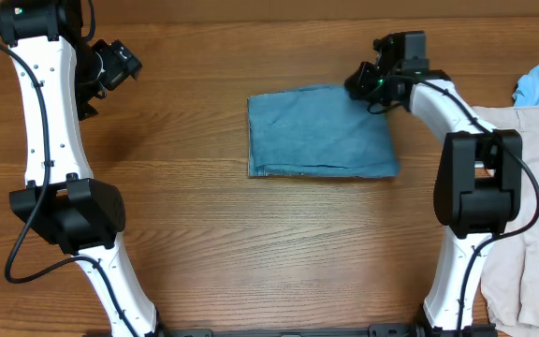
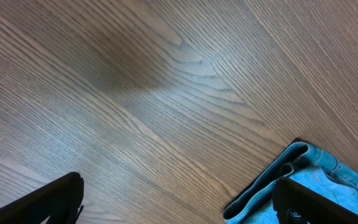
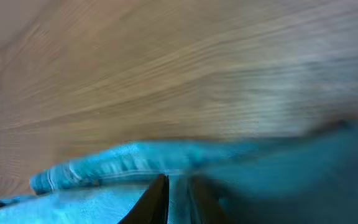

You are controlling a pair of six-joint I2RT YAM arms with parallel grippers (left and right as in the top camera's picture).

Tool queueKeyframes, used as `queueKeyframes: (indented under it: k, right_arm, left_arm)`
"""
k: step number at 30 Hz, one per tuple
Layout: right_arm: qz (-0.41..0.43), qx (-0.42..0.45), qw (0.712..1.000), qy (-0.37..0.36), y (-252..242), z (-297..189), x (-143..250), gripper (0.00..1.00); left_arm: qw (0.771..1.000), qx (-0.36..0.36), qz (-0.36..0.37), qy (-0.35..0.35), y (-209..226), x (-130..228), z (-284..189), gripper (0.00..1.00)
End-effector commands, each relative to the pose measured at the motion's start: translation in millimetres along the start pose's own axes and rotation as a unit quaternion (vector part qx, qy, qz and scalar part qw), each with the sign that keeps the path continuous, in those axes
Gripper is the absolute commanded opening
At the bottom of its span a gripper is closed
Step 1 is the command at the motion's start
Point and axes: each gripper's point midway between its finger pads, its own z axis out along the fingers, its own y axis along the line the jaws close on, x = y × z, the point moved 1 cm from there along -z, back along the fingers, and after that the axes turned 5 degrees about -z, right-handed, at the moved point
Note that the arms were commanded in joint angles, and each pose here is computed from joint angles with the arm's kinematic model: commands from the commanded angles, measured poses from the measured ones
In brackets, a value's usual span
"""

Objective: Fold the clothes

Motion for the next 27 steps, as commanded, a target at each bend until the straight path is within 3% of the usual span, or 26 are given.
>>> queueKeyframes:
  k: [1,2,4,5,9,14,25,27]
  right_arm:
    - [-0.001,0.002,0.995,-0.103,3.4,-104.3,-75.0,0.41]
    - [0.012,0.012,0.993,-0.119,-6.7,-133.9,-83.8,0.63]
    - [0.038,0.031,0.989,-0.141,-29.0,-175.7,-91.0,0.91]
    - [0.059,0.046,0.986,-0.151,-47.9,-199.9,-92.1,1.0]
    - [0.131,0.093,0.97,-0.183,-124.2,-255.3,-90.0,1.0]
    - [0.173,0.123,0.954,-0.214,-176.1,-294.6,-85.5,1.0]
    - [0.186,0.131,0.948,-0.223,-190.8,-306.6,-82.8,1.0]
    - [0.186,0.131,0.948,-0.223,-190.8,-306.7,-82.9,1.0]
  left_arm:
    - [1.0,0.006,0.011,-0.007,-2.0,-0.4,-6.2,1.0]
    - [1.0,0.006,0.011,-0.007,-2.0,-0.4,-6.2,1.0]
    - [1.0,0.006,0.011,-0.007,-2.0,-0.4,-6.2,1.0]
    - [1.0,0.006,0.011,-0.007,-2.0,-0.4,-6.2,1.0]
    - [1.0,0.006,0.011,-0.007,-2.0,-0.4,-6.2,1.0]
    - [1.0,0.006,0.011,-0.007,-2.0,-0.4,-6.2,1.0]
    - [1.0,0.01,0.005,-0.011,-3.6,-2.1,-6.2,1.0]
    - [0.997,0.044,0.007,-0.06,-20.2,-24.5,-8.7,1.0]
